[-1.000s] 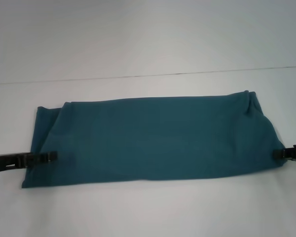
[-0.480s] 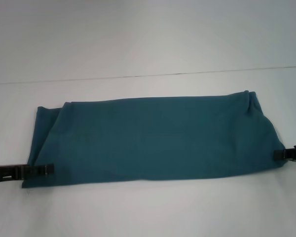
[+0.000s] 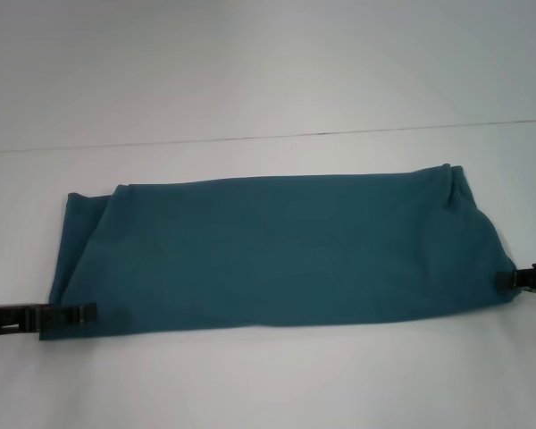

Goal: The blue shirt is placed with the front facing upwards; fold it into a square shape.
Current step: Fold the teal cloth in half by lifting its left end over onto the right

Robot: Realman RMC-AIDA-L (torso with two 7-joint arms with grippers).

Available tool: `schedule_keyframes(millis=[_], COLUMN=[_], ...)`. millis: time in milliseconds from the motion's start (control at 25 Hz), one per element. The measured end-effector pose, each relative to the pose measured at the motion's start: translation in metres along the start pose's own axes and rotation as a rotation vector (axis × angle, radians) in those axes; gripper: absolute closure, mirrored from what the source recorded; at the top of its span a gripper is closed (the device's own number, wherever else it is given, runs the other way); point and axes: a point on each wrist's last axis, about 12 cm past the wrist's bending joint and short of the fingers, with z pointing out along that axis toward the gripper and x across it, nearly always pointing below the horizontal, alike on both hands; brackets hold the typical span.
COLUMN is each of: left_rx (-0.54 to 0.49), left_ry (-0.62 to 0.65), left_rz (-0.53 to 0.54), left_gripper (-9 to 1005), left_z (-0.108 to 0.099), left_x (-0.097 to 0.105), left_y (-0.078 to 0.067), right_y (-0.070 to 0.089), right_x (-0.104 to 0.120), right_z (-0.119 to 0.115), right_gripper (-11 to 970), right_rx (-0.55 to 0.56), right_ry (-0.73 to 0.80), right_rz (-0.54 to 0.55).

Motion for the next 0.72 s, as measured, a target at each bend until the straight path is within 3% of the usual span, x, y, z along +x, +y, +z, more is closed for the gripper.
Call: schedule_keyframes(millis=[720], left_rx=[0.0], left_ry=[0.025], left_rz=[0.025], left_gripper=[126], left_z=[-0.0003], left_x=[-0.0023], left_y=[-0.0022], right_y=[0.0004], right_x=[0.0001], right_z=[0.0005], right_gripper=[949], right_rx=[-0.001], right_ry=[0.0], right_rz=[-0.001])
